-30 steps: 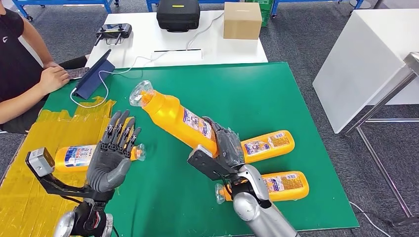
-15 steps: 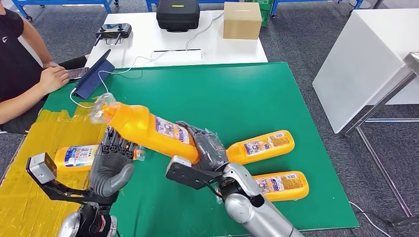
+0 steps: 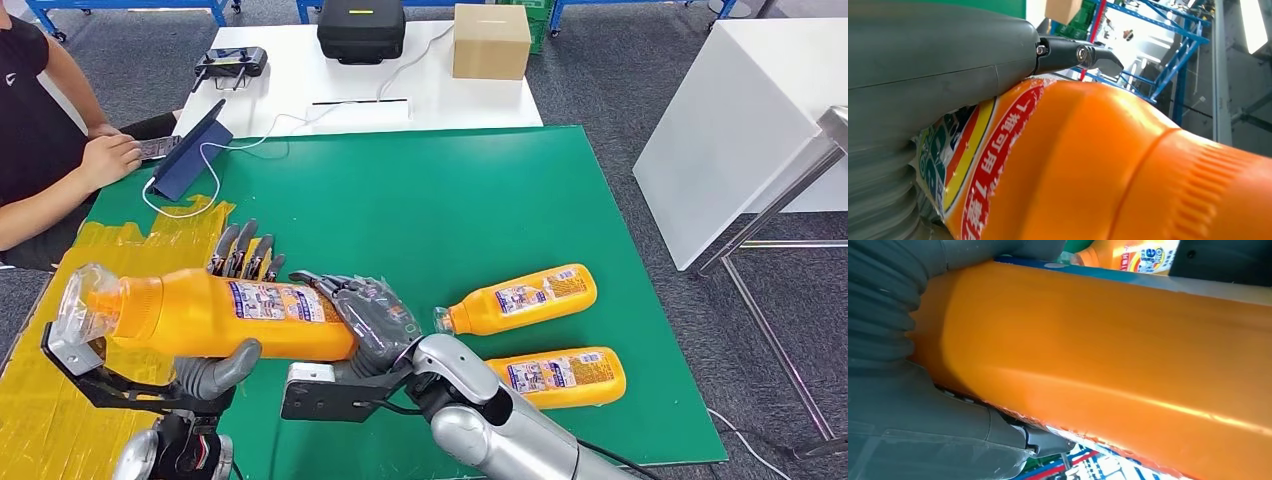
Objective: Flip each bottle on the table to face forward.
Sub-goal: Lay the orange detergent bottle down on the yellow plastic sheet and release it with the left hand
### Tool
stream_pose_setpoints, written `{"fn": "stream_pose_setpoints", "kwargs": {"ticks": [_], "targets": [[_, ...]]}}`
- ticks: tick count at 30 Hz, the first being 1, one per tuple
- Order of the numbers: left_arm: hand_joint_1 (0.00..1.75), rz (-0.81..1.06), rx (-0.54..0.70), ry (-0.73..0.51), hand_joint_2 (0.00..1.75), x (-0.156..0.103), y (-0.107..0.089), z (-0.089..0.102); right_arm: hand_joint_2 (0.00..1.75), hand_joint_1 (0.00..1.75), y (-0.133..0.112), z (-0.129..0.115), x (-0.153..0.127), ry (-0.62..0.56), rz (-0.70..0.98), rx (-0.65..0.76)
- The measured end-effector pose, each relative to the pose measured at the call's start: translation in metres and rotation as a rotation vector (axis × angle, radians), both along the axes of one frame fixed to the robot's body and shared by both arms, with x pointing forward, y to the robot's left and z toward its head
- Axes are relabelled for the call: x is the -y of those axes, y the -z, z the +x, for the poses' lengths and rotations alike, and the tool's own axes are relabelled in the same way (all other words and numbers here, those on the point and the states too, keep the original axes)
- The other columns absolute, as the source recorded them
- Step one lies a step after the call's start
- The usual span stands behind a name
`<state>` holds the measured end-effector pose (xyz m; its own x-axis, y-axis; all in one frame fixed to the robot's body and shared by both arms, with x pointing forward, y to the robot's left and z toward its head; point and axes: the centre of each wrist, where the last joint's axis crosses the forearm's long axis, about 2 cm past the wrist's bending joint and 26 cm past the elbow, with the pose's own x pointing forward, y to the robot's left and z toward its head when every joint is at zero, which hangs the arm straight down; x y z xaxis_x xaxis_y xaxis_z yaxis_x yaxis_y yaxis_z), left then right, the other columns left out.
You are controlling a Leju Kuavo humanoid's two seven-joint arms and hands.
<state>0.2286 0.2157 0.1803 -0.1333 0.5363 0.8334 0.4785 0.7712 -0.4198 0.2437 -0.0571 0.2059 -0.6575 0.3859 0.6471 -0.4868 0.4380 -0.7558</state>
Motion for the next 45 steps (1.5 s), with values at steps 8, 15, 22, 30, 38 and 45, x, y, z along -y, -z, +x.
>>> {"fn": "stream_pose_setpoints", "kwargs": {"ticks": [8, 15, 22, 30, 38, 45], "targets": [[0.12, -0.012, 0.005, -0.007, 1.75, -0.001, 0.001, 0.000, 1.75, 1.75, -0.004, -0.001, 0.000, -0.016, -0.011, 0.017], [1.75, -0.014, 0.007, -0.008, 1.75, -0.001, 0.001, -0.001, 1.75, 1.75, -0.004, -0.001, 0.000, -0.017, -0.013, 0.018], [1.75, -0.008, 0.044, -0.030, 1.75, 0.000, 0.000, -0.001, 1.75, 1.75, -0.005, -0.001, 0.000, -0.022, -0.011, 0.022], [1.75, 0.047, 0.101, -0.096, 1.75, 0.000, -0.005, -0.002, 1.75, 1.75, -0.004, -0.003, 0.003, -0.010, 0.002, 0.025], [1.75, 0.162, 0.166, -0.188, 1.75, -0.003, -0.008, -0.006, 1.75, 1.26, 0.005, -0.008, 0.011, 0.034, 0.056, 0.002], [1.75, 0.518, 0.312, -0.489, 1.75, -0.020, -0.008, -0.007, 0.00, 0.00, 0.009, -0.015, 0.025, 0.129, 0.093, 0.045]]}}
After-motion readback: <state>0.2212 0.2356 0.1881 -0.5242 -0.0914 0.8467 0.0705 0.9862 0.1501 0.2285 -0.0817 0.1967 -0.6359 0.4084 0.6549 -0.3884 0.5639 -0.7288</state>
